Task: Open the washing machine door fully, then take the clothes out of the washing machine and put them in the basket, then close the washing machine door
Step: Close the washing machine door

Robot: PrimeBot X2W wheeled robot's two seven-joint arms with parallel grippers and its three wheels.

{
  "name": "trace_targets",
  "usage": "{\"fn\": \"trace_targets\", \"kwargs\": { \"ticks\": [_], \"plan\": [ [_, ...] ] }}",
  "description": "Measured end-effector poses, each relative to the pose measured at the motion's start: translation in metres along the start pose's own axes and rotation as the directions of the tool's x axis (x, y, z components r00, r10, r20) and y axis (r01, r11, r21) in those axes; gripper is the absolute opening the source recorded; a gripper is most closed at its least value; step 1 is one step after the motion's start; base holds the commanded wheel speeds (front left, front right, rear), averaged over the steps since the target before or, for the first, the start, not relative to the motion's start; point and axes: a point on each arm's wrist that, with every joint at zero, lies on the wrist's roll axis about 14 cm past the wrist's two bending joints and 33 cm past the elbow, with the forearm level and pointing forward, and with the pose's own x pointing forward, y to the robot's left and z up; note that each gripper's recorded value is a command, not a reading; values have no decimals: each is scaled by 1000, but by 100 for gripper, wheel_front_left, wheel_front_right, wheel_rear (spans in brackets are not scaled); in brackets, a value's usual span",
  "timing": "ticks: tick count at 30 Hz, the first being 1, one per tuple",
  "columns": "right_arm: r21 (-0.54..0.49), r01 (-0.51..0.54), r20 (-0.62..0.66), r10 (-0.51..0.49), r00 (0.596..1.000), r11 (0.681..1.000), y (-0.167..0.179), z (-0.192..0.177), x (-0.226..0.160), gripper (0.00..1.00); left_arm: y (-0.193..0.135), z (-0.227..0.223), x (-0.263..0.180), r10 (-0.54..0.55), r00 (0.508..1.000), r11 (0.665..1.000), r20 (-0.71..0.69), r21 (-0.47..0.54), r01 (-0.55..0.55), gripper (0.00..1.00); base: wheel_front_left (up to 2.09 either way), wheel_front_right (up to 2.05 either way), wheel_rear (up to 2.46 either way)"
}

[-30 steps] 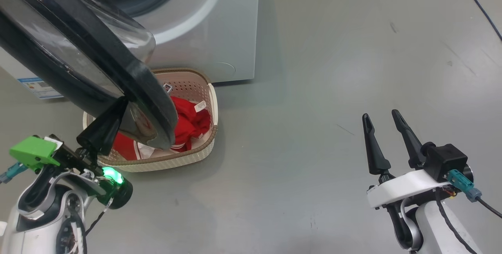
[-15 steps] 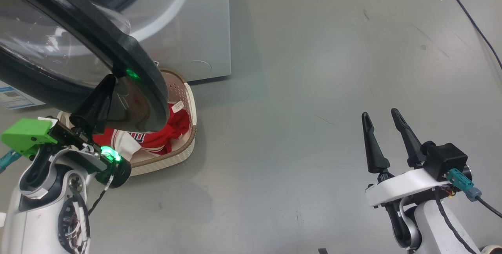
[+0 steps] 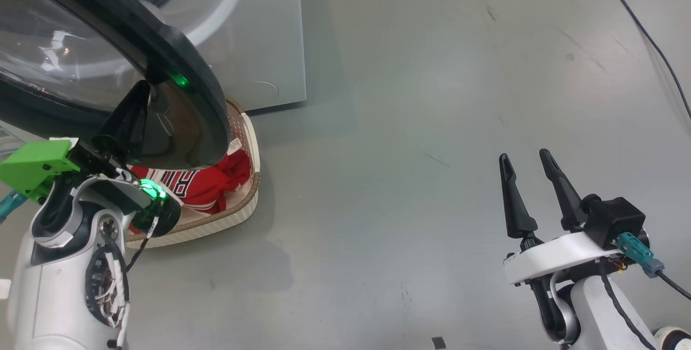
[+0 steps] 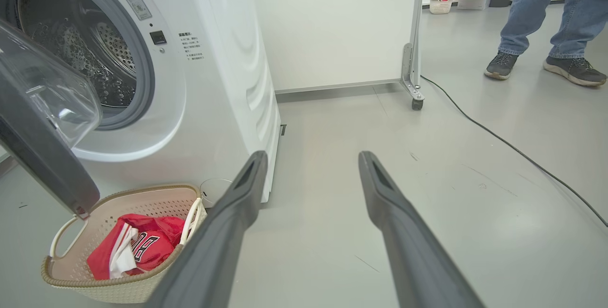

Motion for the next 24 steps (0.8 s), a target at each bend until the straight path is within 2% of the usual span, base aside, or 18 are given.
{"fn": "trace_targets", "kwargs": {
  "ticks": [18,24],
  "plan": [
    [10,42,0,-42,999,999,-10,-1,-3,100,11,-17,24,29,999,1000,-28,13,-29,0,0,0,0],
    [12,39,14,-39,999,999,-9,3,1,100,16,-18,18,35,999,998,-30,53,-33,0,0,0,0]
  ]
}}
